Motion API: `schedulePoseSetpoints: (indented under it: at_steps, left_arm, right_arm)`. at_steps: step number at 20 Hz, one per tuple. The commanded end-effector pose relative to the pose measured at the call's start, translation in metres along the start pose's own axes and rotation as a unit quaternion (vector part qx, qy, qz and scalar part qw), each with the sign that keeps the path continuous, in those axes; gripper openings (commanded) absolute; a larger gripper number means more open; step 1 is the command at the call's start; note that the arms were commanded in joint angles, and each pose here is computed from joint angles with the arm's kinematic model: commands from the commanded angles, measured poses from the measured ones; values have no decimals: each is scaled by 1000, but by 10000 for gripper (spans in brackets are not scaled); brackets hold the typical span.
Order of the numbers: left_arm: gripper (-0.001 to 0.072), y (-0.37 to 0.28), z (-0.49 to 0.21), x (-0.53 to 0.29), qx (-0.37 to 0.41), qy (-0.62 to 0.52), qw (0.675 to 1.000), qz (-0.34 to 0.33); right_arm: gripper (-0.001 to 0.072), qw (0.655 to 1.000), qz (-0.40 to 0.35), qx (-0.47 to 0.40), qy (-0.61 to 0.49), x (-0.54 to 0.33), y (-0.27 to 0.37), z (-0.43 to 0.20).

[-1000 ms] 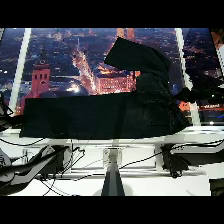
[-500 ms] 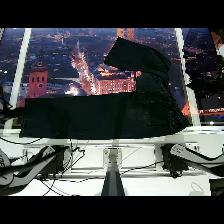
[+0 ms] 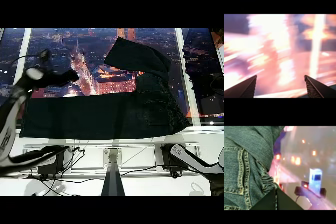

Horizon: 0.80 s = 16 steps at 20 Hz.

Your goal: Fold the clothes and pants, and hang the long-sleeved shirts on hangers.

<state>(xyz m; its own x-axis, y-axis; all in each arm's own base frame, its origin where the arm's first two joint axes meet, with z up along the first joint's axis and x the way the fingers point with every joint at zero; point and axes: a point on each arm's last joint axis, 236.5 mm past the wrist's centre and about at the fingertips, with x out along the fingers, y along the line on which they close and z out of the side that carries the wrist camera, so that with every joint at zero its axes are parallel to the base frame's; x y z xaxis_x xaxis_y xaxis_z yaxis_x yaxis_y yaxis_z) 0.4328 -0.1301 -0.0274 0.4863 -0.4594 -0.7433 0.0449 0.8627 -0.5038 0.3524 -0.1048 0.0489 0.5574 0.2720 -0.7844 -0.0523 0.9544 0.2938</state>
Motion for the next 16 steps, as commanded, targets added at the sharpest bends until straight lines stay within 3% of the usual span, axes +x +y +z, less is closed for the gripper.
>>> schedulePoseSetpoints:
  at_steps: [1,5,12,16]
  left_arm:
    - [716,-92,14,73,2,-12,997,-82]
    - [715,-133,25,135,-41,-15,992,-119]
    - [694,-130,34,192,-66,-20,991,-114]
    - [578,-132,48,207,-63,-40,990,-116]
  right_arm:
    - [32,1000,-2,-1,-2,-1,0,1]
    - [32,1000,-3,-1,-3,-1,0,1]
    - [32,1000,-3,-1,-3,-1,-1,2]
    - [32,1000,-3,-1,-3,-1,0,2]
